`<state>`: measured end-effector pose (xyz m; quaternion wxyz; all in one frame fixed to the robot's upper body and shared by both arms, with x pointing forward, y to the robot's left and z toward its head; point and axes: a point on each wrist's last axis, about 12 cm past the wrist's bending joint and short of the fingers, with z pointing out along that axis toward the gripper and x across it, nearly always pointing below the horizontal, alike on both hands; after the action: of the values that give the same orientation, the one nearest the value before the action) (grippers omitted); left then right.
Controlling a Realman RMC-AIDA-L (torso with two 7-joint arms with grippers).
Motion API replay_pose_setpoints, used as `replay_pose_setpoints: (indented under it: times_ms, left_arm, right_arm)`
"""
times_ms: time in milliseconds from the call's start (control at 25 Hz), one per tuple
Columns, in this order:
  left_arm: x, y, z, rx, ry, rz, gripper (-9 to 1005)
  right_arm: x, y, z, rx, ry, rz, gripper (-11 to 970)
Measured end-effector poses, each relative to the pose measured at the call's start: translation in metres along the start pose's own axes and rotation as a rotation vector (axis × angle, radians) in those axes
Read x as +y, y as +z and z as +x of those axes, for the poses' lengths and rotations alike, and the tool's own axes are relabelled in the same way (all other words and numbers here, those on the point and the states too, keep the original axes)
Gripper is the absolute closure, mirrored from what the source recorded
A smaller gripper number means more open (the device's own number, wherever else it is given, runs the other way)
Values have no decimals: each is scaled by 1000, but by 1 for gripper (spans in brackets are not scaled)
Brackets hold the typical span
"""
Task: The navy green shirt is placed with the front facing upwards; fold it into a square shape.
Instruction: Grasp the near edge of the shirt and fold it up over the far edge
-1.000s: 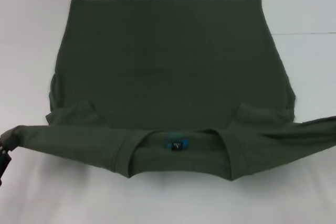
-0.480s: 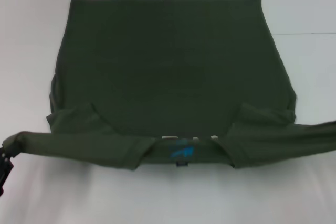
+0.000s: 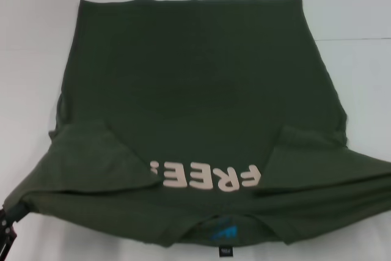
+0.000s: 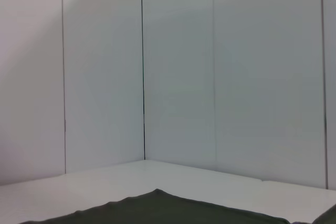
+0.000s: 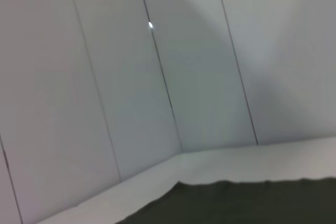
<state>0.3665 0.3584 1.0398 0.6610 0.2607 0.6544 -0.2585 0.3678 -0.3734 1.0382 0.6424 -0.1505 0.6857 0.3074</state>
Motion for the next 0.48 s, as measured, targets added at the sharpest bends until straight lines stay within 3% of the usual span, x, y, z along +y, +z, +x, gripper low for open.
replay_pose_setpoints:
  times_ms: [200,480]
  left_arm:
    - [-10,-7,2,0,12,0,968]
    - [-4,0,4,-8,-14,-42,968]
  right_arm:
    - [11,-15,1,-32,-27,4,916]
    - [2,-5,2,-18,13,35,916]
